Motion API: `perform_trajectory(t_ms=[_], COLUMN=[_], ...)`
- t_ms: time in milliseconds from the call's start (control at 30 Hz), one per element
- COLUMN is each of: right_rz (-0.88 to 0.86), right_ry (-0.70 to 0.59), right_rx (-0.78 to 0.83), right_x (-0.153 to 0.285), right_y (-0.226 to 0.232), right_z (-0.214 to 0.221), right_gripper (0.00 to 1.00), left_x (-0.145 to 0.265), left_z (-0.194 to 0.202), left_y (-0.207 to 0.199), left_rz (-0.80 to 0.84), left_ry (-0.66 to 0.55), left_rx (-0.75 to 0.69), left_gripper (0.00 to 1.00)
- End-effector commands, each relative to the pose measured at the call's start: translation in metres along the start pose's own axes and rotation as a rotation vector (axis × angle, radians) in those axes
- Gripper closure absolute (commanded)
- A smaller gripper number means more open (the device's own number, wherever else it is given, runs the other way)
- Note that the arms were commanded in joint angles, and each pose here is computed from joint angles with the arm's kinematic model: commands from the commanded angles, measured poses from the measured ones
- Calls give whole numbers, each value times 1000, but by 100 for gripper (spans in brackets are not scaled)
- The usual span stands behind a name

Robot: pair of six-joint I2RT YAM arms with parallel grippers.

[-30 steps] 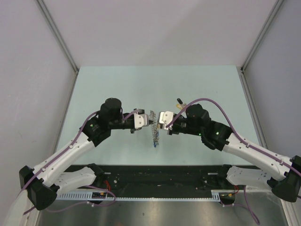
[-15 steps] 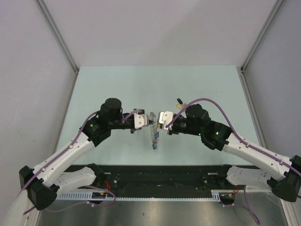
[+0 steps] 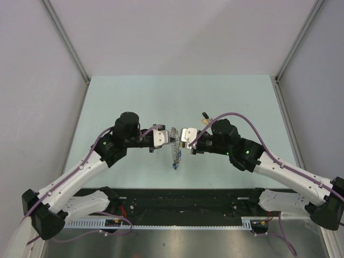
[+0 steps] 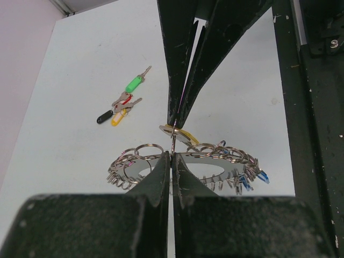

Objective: Put the keys on the keyring

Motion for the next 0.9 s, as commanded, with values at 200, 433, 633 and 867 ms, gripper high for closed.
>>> perform_trajectory(t_ms=[200,433,633,867], right_rz=[1,38,60,52], right_ry=[-57,-32,-24,-25], right_rx=[29,24,17,21], right_x=[-4,4,12,12], right_y=[0,-3,-4,-2], right_z=[-11,-10,-11,-11], right_gripper=[100,100,100,100], left_x=[-1,2,2,2], left_z=[-19,-19,-19,-19], left_y=[2,3,3,4], left_rz=[9,-10,-16,-20], left_ry=[-75,-70,-67,-67], left_rx=[-52,-60,-62,-61], left_gripper=[100,100,100,99])
Point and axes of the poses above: each gripper's point midway between its finger pads, its own x axis back along the fingers, its own y axis along the line the jaws close on, z = x × y, the point moved 7 cm from there along x, back along the fingers, and after that the axes turned 3 degrees about x, right-handed, at the moved point
